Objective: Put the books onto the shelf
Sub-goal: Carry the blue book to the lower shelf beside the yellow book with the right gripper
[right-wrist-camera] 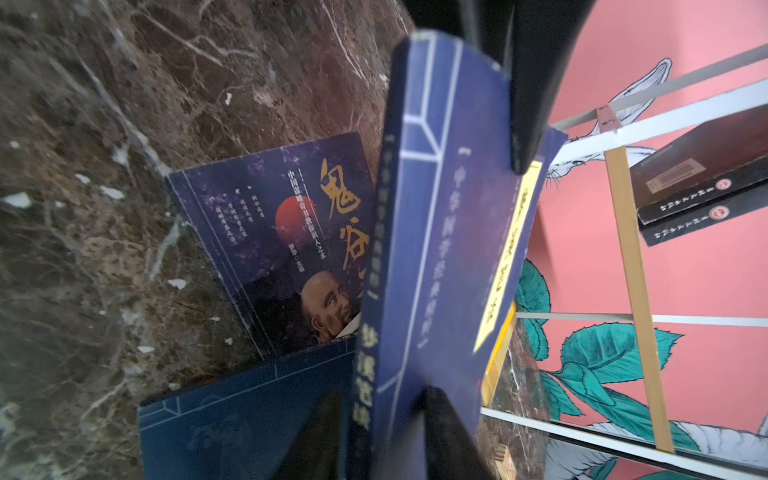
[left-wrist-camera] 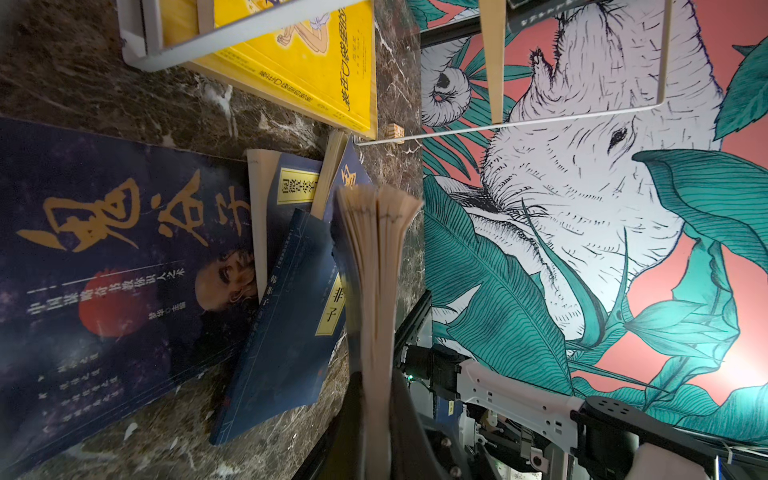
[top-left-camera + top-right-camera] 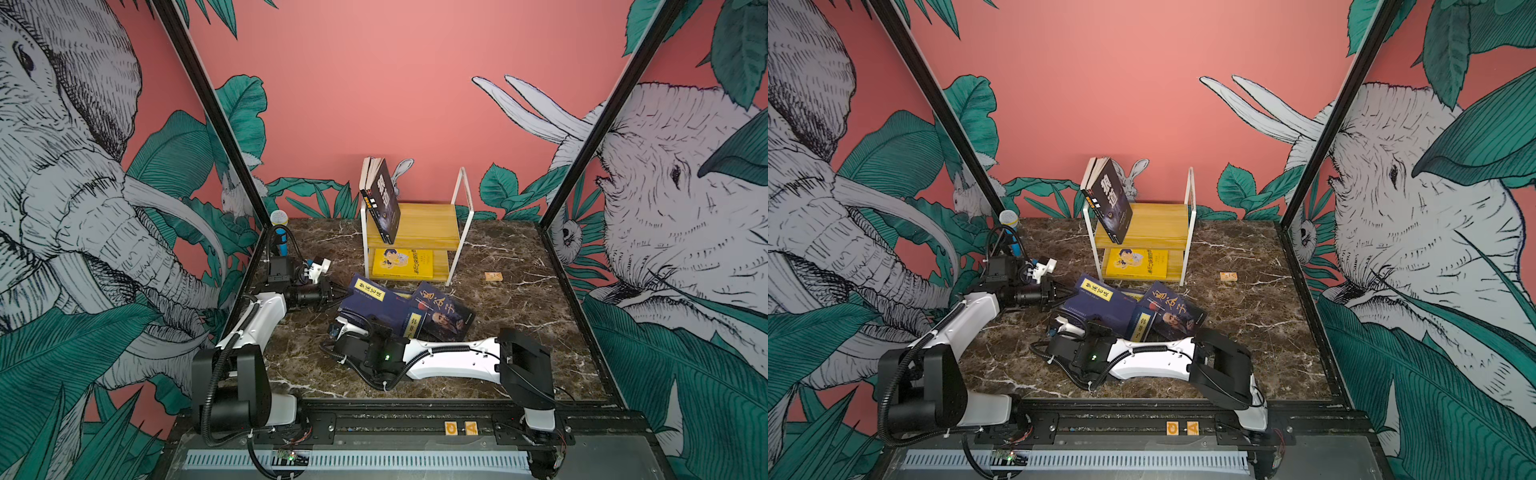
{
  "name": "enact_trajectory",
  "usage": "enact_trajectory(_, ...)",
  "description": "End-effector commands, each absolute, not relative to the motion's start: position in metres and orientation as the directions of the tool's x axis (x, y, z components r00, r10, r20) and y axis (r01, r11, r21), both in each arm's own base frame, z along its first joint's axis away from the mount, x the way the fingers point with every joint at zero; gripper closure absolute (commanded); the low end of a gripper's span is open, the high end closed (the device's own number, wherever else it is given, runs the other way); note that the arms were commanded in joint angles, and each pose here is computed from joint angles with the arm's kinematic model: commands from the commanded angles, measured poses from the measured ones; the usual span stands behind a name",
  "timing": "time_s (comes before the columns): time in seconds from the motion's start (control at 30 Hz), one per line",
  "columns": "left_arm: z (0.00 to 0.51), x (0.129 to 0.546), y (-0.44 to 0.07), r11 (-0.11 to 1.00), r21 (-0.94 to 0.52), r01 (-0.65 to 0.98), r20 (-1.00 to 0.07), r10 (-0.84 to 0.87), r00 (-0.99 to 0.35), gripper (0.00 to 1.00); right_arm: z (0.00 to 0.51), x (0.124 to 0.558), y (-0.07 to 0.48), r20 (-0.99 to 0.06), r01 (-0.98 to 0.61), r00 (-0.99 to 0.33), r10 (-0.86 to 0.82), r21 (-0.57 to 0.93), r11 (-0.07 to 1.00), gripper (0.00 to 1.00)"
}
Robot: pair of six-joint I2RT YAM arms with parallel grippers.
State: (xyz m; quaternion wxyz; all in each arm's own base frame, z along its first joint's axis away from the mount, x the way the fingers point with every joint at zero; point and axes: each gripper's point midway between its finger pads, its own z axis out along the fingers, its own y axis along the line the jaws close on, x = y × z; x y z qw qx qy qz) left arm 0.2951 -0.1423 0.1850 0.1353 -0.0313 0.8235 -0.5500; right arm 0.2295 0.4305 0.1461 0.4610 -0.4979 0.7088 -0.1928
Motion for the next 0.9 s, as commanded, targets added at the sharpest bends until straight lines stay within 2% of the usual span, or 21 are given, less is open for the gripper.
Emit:
enact_trajectory(0.0,0.194,0.292,-0.143,0.366,-0.922,0.128,-0.208,-0.189,-0.960,1.00,0.163,0.239,0.424,-0.465,-0.449,-0.089,-0.881,-0.771,0.452,0.89)
enact_trajectory(0.03,0.193,0.292,-0.144,0.365,-0.922,0.132,-0.211,-0.184,-0.960,1.00,0.161,0.240,0.423,-0.461,-0.440,-0.085,-0.883,-0.778,0.449,0.98)
enact_trajectory(0.1,0.189,0.292,-0.143,0.373,-0.918,0.135,-0.215,-0.180,-0.960,0.98,0.157,0.242,0.420,-0.443,-0.427,-0.076,-0.893,-0.795,0.431,1.00)
enact_trajectory(0.13,0.187,0.293,-0.142,0.383,-0.914,0.132,-0.214,-0.179,-0.960,0.92,0.155,0.242,0.418,-0.427,-0.424,-0.076,-0.901,-0.804,0.417,1.00)
enact_trajectory(0.27,0.186,0.292,-0.141,0.401,-0.905,0.141,-0.225,-0.171,-0.959,0.57,0.160,0.244,0.406,-0.408,-0.398,-0.087,-0.909,-0.822,0.408,1.00)
enact_trajectory(0.37,0.181,0.291,-0.139,0.441,-0.882,0.167,-0.260,-0.159,-0.952,0.42,0.160,0.248,0.397,-0.399,-0.385,-0.067,-0.915,-0.835,0.393,1.00)
enact_trajectory(0.5,0.177,0.290,-0.134,0.505,-0.836,0.212,-0.322,-0.140,-0.936,0.28,0.173,0.254,0.383,-0.354,-0.356,-0.059,-0.933,-0.866,0.351,1.00)
enact_trajectory(0.63,0.171,0.286,-0.125,0.597,-0.738,0.314,-0.454,-0.096,-0.886,0.14,0.177,0.263,0.375,-0.323,-0.334,0.011,-0.946,-0.893,0.301,1.00)
enact_trajectory(0.73,0.170,0.284,-0.112,0.676,-0.642,0.362,-0.544,-0.068,-0.836,0.05,0.185,0.271,0.369,-0.257,-0.306,0.030,-0.966,-0.922,0.236,1.00)
enact_trajectory(0.87,0.176,0.281,-0.103,0.711,-0.559,0.426,-0.655,-0.063,-0.753,0.01,0.196,0.284,0.361,-0.235,-0.289,0.068,-0.970,-0.935,0.206,1.00)
